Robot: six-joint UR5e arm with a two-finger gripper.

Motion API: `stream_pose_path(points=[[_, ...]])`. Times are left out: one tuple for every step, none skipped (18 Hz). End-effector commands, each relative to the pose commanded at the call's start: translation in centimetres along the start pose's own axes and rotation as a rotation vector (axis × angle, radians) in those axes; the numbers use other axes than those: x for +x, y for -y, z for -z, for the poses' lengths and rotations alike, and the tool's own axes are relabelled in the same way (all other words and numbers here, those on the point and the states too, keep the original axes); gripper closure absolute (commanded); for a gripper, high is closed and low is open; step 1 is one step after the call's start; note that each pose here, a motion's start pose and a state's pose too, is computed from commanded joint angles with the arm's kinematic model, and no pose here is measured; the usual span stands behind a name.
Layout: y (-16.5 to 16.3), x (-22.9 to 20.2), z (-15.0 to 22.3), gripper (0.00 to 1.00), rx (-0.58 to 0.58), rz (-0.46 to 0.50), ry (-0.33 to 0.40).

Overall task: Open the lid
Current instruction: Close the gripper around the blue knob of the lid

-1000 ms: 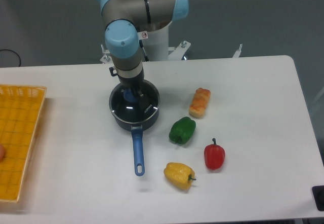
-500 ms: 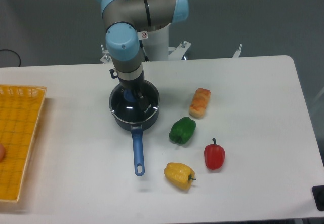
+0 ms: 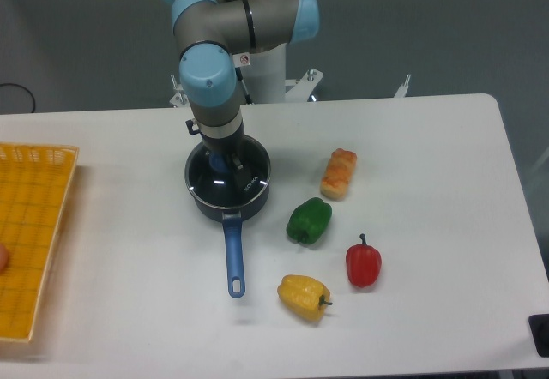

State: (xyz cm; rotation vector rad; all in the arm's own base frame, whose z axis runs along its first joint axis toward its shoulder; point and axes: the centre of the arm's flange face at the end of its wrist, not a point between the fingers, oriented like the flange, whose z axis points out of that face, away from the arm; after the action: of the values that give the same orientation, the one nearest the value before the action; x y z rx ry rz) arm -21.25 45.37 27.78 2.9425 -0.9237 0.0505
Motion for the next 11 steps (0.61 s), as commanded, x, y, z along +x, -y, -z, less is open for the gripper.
stream_pose_path(points=[[-0.01,0.00,0.00,0.19,-0.001,0.000,0.000],[0.07,0.04,0.00,0.19,0.000,-0.002,0.000],[0.05,0.03,0.00,0.22,-0.002,-0.002,0.000],[0.08,-0.02,0.08,0.22,0.001,-0.001,0.003],[0.06,-0.02,0.17,0.24,0.000,0.000,0.006],[0.17,-0.06,0.20,0.25,0.002,0.000,0.009],[0.16,-0.06,0.29,0.26,0.003,0.000,0.012],[0.17,-0.07,0.31,0.26,0.003,0.002,0.013],[0.17,-0.09,0.32,0.26,0.004,0.002,0.015],[0.17,-0.09,0.32,0.26,0.004,0.002,0.015],[0.24,-0.06,0.34,0.27,0.004,0.001,0.016]])
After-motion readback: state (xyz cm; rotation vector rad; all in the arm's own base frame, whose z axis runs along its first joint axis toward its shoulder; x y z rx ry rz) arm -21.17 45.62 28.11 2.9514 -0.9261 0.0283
